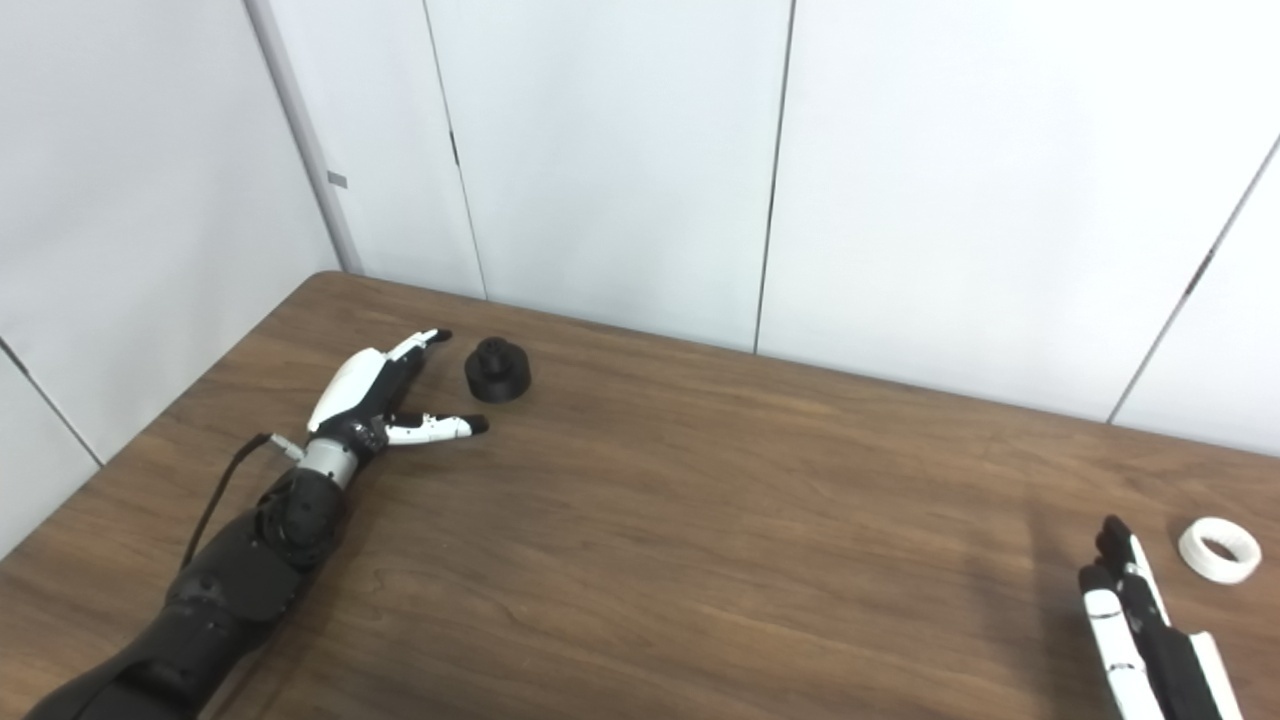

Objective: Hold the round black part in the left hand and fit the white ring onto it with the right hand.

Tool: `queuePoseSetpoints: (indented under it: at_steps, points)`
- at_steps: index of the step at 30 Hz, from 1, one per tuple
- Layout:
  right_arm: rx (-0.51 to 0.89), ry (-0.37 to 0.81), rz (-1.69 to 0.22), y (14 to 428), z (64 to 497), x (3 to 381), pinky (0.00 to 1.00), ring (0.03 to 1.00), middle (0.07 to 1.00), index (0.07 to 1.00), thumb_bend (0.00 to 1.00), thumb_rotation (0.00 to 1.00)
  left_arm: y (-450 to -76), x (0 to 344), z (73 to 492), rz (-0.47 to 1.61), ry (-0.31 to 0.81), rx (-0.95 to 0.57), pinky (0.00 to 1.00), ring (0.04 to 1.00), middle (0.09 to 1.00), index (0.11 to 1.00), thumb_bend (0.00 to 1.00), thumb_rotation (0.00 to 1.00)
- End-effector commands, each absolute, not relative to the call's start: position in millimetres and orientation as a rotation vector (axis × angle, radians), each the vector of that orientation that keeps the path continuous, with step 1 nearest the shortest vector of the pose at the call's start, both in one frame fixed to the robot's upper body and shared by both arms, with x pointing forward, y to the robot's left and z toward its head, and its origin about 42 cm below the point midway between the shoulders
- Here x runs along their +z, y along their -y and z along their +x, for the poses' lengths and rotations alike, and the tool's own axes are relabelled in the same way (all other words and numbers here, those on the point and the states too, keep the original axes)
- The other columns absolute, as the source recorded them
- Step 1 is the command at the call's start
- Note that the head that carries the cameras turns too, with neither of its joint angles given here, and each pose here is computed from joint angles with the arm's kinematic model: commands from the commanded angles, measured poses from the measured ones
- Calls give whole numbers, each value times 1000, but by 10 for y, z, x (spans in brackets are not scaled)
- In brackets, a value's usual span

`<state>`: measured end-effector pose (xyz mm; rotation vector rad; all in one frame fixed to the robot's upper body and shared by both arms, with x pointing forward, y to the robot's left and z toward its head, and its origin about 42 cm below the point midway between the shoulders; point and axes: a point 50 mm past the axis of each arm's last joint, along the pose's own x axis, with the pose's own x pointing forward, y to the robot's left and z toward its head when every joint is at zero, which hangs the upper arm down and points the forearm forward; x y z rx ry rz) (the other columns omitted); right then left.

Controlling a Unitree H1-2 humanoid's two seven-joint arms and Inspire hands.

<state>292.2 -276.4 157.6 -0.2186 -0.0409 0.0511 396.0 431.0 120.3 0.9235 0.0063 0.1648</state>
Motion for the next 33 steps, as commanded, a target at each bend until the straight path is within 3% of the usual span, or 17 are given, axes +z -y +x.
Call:
queuePoseSetpoints:
  at_steps: [1, 33]
  points:
    - [59, 113, -220, 2737, 2953, 1766, 1000, 1000, 1000, 1000, 48, 888, -4399, 1528, 4140, 972, 74, 170, 978, 945, 945, 908, 1000, 500]
    - [63, 165, -211, 2641, 2669, 1994, 1000, 1000, 1000, 1000, 16, 935, -4163, 1571, 4548, 1047, 17, 43, 986, 940, 926, 854, 1000, 490]
